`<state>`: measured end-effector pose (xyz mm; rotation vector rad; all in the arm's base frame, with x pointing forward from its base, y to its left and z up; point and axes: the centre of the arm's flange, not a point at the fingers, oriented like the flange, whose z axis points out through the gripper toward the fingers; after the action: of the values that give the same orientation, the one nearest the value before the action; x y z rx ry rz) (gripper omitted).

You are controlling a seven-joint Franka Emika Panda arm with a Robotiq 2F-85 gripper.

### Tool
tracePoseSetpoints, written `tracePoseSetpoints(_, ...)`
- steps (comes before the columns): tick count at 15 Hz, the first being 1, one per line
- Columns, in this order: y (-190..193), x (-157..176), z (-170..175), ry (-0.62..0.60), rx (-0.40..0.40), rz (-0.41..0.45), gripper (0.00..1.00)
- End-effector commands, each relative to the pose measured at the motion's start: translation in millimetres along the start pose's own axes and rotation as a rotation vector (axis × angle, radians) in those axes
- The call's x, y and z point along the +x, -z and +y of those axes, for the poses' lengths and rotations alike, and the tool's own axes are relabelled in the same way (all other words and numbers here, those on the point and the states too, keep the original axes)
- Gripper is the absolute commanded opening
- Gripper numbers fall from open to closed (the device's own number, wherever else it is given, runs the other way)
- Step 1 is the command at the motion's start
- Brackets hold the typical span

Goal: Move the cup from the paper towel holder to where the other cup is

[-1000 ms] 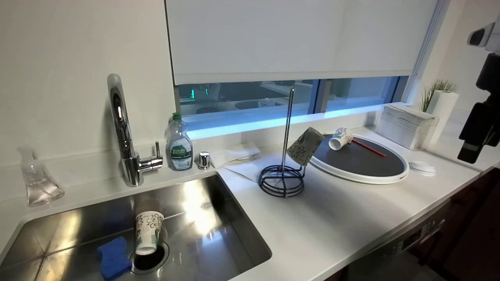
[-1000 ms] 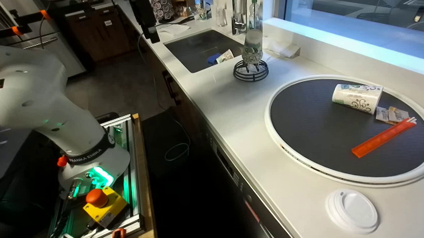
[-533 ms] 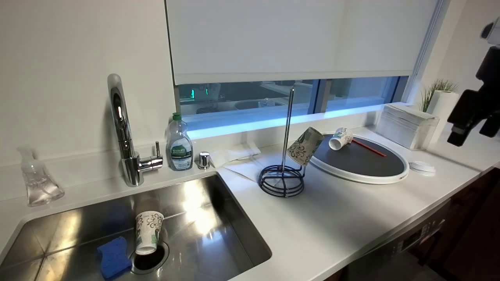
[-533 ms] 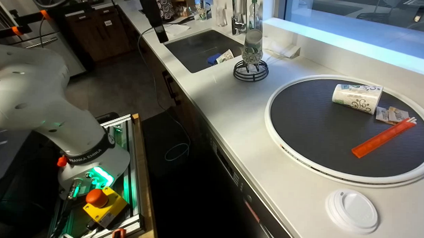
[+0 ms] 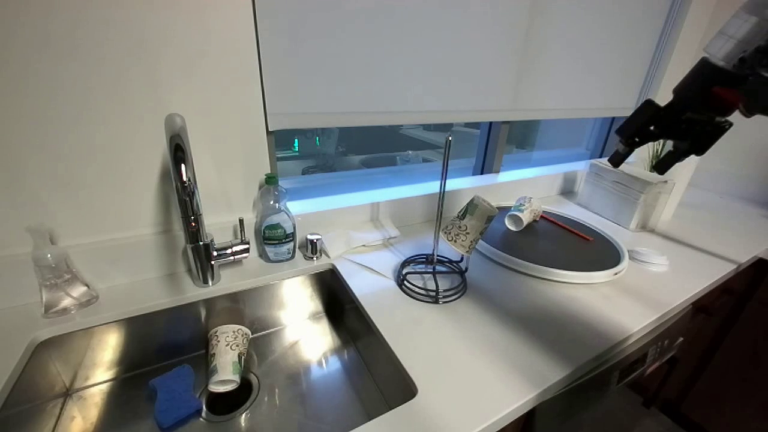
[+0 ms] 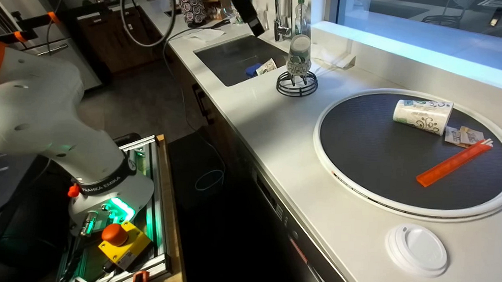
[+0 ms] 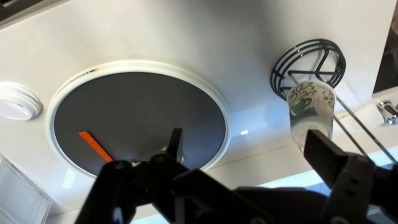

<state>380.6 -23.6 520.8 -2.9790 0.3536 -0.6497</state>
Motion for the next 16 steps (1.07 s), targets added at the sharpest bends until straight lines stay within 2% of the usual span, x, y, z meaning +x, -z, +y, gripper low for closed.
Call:
tracePoseSetpoints(1, -27, 35, 3, -0.027, 0.023, -0.001, 1.00)
tracePoseSetpoints(2, -14, 14, 3, -0.018, 0.007, 0.009, 1.00)
tracePoseSetpoints(7, -26, 28, 4, -0.027, 0.006, -0.005, 1.00)
tracePoseSetpoints(9, -34, 34, 2, -0.111, 0.010, -0.005, 1.00)
tracePoseSetpoints(13, -69, 55, -14, -0.111, 0.152, -0.062, 1.00)
tracePoseSetpoints(16, -93, 70, -30, -0.114, 0.220, -0.103, 1.00)
